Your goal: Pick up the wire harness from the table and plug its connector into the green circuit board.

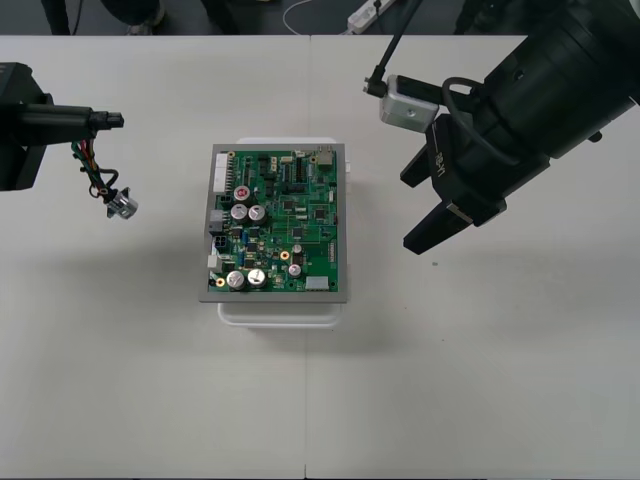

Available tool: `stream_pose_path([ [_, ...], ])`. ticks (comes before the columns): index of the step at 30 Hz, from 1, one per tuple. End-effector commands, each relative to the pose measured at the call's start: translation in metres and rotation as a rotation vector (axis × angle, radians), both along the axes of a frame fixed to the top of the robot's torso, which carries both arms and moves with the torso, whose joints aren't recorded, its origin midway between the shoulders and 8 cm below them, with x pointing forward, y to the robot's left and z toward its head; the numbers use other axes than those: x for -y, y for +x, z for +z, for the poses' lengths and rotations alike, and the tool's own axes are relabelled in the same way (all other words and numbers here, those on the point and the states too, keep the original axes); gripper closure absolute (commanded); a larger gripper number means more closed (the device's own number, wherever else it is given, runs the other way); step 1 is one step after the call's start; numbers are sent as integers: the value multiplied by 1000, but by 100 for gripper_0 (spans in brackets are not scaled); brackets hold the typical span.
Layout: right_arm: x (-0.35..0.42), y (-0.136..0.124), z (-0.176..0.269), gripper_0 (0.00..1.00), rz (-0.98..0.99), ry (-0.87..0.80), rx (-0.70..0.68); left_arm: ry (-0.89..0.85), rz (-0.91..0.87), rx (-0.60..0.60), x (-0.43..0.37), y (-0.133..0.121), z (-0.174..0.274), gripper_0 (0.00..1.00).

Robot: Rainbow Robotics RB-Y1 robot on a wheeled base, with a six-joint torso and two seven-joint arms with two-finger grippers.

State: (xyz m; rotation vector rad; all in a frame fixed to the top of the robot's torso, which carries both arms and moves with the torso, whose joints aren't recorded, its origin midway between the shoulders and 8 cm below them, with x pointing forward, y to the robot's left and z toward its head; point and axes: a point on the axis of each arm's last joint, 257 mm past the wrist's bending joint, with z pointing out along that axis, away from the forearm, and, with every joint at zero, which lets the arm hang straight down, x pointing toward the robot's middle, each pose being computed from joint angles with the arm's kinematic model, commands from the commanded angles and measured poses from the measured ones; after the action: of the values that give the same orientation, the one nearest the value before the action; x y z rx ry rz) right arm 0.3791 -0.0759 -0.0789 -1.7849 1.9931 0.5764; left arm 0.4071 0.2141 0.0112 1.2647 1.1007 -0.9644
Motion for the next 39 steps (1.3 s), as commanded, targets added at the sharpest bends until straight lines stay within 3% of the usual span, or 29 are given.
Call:
stream_pose_path([
  [1,-12,2,10,0,53,16,77,63,-28,-20,-5,-9,-19,100],
  [13,-33,19,13,0,69,-9,237,92,-55,-48,1,-12,-61,100],
  [21,-31,21,2,0,59,-18,237,102,-72,-44,5,-16,-73,100],
  [39,-39,6,-9,0,125,-32,317,134,-114,-24,14,-25,-100,100],
])
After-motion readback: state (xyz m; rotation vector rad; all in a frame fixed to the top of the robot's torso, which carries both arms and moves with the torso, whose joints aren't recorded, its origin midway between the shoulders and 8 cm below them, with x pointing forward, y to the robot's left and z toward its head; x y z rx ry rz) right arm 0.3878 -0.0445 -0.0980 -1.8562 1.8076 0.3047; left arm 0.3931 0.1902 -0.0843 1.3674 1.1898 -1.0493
